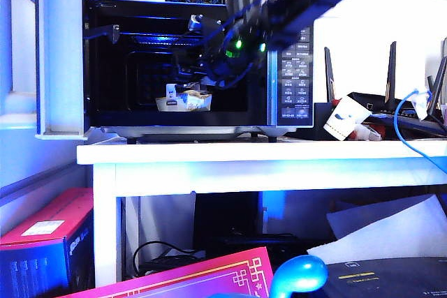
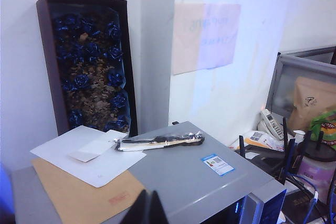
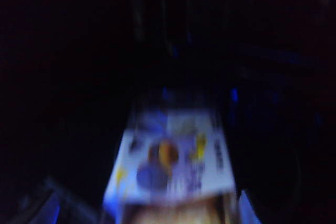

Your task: Open the microwave door, place the box of snacks from the top of the microwave inside, then close the microwave door.

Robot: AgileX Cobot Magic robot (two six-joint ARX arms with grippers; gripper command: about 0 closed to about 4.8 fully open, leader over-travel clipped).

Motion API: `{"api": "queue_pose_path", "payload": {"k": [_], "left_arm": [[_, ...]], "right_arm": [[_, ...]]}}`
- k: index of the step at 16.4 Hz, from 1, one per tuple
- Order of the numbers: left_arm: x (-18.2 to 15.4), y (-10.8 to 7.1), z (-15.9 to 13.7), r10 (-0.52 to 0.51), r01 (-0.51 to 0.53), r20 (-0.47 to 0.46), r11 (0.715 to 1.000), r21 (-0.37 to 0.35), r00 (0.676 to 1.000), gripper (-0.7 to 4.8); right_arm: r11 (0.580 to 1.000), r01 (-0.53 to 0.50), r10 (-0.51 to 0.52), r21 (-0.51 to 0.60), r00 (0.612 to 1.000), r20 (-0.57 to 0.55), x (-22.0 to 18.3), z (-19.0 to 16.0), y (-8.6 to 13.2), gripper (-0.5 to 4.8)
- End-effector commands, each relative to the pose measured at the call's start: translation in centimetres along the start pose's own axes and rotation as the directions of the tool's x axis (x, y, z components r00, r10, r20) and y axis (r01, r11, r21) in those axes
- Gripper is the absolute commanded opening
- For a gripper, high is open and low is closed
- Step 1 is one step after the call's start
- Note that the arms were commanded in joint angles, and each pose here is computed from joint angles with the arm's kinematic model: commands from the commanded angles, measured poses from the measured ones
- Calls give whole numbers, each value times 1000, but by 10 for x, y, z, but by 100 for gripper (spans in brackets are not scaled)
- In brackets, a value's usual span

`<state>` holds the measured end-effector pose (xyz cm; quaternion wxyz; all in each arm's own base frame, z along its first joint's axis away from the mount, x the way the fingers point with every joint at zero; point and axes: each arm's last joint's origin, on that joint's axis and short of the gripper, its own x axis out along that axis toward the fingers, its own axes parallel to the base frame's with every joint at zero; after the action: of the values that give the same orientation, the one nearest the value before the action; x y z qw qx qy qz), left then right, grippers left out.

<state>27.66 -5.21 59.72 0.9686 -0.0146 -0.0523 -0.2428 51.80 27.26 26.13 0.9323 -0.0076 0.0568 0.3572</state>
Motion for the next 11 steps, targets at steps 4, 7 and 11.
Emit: {"api": "queue_pose_path", "payload": {"k": [4,7,11], "left_arm": [[-3,-1,4,-2,1,25,1000,8,1000,-4],[-3,-1,4,-2,1,26,1000,8,1000,-4],[-3,-1,4,-1,1,26,1000,9,1000,-4]], "right_arm": [[1000,16,-14,13,982,-187,-35,42,10,479],[998,57,-55,-1,962,-267,-52,56,13,479],[997,68,-50,34,921,-387,-73,66,19,355]]}}
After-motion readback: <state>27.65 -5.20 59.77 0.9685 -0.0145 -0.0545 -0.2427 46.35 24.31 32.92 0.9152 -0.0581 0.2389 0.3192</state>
